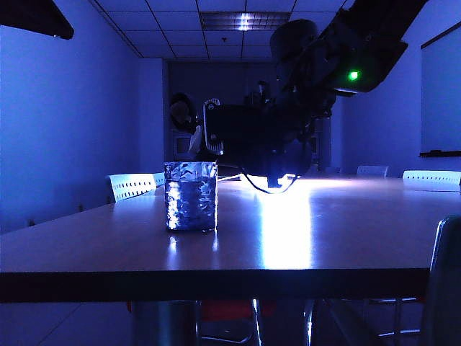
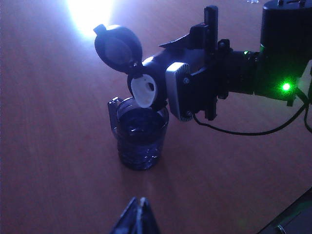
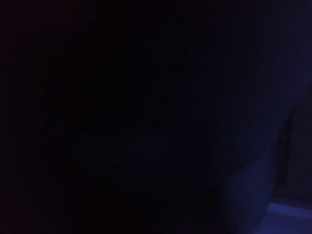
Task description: Pick up the black thermos cup, pour some water from it into the cup, and then put the thermos cup back on the table.
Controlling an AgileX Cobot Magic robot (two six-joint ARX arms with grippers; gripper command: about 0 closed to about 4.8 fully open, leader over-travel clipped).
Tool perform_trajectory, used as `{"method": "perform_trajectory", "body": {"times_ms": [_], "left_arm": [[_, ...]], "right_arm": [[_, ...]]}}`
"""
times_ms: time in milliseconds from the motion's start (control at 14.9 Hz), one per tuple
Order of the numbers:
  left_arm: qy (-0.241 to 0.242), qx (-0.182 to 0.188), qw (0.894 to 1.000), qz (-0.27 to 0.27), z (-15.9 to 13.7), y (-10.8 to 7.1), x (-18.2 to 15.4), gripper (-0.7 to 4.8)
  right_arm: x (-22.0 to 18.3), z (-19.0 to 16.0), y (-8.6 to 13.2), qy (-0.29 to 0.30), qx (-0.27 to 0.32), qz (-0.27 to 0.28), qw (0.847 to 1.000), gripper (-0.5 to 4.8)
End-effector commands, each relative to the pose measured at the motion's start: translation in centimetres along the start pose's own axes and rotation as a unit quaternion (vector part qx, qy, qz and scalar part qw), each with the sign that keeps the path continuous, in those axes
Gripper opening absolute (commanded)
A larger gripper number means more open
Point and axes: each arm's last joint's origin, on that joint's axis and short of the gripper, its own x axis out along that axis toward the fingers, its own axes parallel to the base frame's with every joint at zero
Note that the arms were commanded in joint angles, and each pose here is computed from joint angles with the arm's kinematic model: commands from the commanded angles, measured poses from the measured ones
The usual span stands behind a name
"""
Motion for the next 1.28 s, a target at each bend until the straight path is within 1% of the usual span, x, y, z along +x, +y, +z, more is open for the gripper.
{"method": "perform_trajectory", "body": {"times_ms": [67, 134, 269, 605, 807, 941, 1277], "left_arm": [[-0.008, 0.003, 1.0, 0.001, 0.3, 0.0, -0.1, -0.05], [-0.008, 0.003, 1.0, 0.001, 0.3, 0.0, -0.1, -0.05], [-0.008, 0.003, 1.0, 0.001, 0.3, 0.0, -0.1, -0.05], [-0.008, 0.003, 1.0, 0.001, 0.3, 0.0, -0.1, -0.05], [-0.008, 0.003, 1.0, 0.001, 0.3, 0.0, -0.1, -0.05], [-0.008, 0.003, 1.0, 0.001, 0.3, 0.0, -0.1, -0.05], [-0.008, 0.001, 1.0, 0.0, 0.3, 0.0, -0.1, -0.05]], "right_arm": [[-0.3, 0.2, -1.6, -0.003, -0.002, -0.055, 0.998, 1.77], [-0.3, 0.3, -1.9, -0.005, -0.002, -0.07, 0.998, 1.8], [-0.4, 0.3, -2.2, -0.005, -0.022, -0.086, 0.996, 1.8], [-0.4, 0.3, -2.3, 0.004, -0.026, -0.092, 0.995, 1.81], [-0.4, 0.2, -2.5, 0.013, -0.037, -0.106, 0.994, 1.81], [-0.5, 0.3, -2.7, 0.014, -0.056, -0.113, 0.992, 1.81], [-0.5, 0.3, -2.8, 0.014, -0.058, -0.12, 0.991, 1.81]]}}
